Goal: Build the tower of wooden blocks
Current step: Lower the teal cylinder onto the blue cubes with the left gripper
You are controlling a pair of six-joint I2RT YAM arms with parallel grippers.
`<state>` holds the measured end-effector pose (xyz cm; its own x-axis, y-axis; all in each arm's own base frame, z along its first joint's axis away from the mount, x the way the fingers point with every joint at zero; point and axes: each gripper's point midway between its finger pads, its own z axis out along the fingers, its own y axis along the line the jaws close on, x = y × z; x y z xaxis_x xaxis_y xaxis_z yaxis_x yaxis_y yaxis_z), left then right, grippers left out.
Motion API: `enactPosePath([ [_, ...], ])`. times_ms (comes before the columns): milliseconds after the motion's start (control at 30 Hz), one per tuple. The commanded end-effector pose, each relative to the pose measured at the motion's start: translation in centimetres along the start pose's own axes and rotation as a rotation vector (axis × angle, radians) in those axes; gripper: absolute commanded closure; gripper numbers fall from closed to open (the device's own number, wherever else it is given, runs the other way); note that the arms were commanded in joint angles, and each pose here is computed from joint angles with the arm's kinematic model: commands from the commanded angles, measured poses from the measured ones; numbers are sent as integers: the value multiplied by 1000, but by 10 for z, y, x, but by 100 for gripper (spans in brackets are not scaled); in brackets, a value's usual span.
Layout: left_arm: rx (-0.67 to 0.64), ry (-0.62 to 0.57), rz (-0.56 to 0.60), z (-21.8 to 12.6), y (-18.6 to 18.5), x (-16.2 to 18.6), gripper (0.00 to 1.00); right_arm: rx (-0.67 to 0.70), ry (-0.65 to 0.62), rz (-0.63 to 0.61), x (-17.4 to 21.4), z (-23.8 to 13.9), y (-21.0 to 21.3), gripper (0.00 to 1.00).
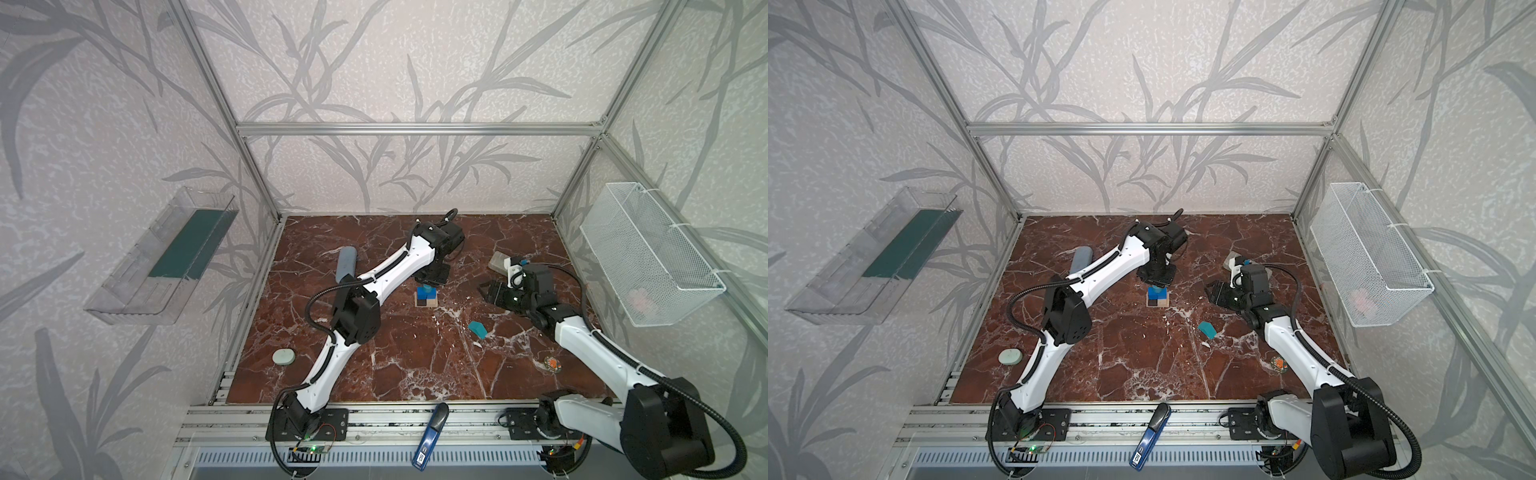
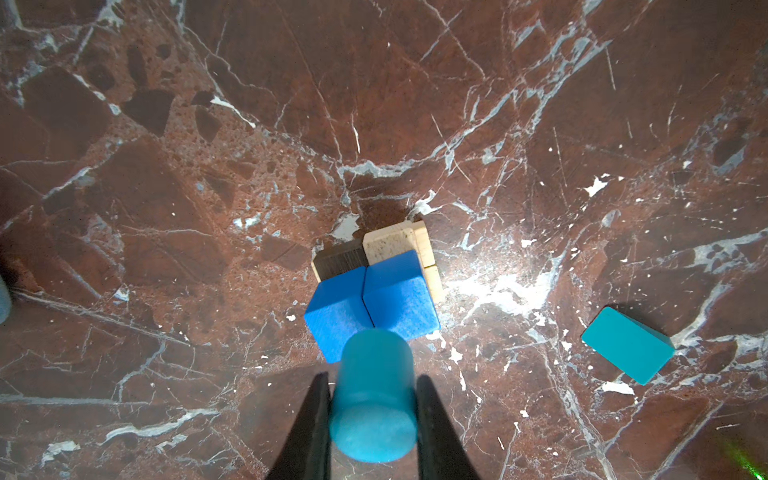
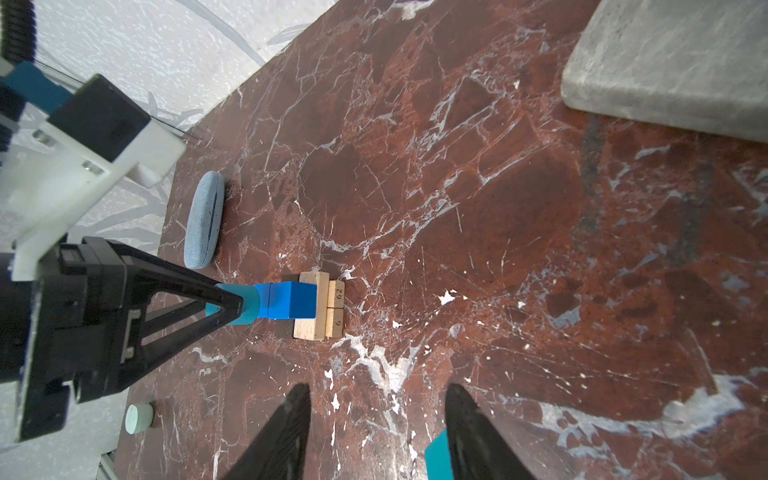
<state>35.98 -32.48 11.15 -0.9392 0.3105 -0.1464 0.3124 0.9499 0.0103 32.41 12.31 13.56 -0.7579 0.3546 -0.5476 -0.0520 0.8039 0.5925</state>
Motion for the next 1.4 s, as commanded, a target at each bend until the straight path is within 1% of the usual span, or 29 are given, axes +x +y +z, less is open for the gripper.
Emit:
enactPosePath([
  [0, -26, 38, 16, 1, 2, 8, 84, -10, -7, -8, 1, -2, -1, 47],
  [433, -59, 31, 10, 5, 5, 4, 84, -9, 0, 2, 2, 0, -5, 47],
  [1367, -69, 29, 4, 9, 7, 3, 82, -13, 0, 11, 3, 1, -6, 47],
])
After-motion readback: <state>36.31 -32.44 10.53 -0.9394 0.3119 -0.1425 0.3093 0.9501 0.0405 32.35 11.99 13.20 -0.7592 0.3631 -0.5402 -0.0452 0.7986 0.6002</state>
